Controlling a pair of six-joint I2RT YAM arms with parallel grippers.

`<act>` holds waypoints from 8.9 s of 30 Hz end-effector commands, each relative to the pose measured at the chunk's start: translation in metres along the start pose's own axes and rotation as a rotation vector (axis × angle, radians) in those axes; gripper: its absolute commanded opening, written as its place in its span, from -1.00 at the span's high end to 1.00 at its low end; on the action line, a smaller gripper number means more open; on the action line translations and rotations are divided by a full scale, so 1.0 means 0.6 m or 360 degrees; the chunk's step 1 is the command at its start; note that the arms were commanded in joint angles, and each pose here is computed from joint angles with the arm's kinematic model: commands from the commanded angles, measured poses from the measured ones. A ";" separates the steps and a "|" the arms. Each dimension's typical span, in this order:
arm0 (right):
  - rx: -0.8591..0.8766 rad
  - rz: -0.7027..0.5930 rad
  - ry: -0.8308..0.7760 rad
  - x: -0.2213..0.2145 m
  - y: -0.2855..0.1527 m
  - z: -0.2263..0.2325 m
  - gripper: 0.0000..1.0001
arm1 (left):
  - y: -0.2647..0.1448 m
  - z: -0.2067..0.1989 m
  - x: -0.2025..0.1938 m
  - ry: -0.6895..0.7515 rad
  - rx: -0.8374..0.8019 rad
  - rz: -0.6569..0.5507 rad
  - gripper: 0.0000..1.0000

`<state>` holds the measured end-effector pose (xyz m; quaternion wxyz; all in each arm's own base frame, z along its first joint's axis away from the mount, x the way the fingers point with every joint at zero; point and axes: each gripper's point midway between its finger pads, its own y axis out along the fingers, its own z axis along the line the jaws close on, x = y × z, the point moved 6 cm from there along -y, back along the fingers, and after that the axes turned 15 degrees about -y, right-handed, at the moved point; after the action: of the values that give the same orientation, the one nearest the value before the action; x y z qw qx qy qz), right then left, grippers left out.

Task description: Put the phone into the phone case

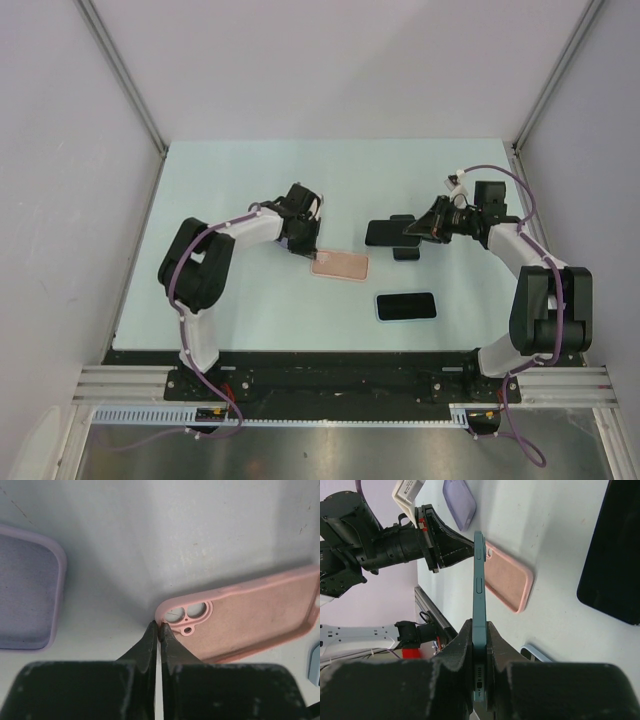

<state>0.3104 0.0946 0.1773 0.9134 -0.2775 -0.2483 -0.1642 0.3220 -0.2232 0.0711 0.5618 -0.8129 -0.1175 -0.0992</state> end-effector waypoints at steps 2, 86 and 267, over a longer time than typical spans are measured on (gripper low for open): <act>0.0118 -0.0025 -0.0056 0.010 0.001 0.020 1.00 | -0.017 0.004 -0.002 -0.0023 0.0056 -0.0059 0.99; 0.0532 0.0430 0.0000 -0.127 0.244 0.148 1.00 | -0.345 0.027 -0.080 -0.0010 -0.0657 -0.1019 -0.94; -0.0149 0.0722 -0.0441 -0.155 0.200 0.087 -0.18 | -0.053 0.102 -0.172 -0.0201 -0.0148 0.0001 0.73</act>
<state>0.2718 0.2049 0.1141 0.8363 -0.4658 -0.2842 0.0530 0.2426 -0.1865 0.0734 0.4443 -0.8743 -0.1768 -0.0836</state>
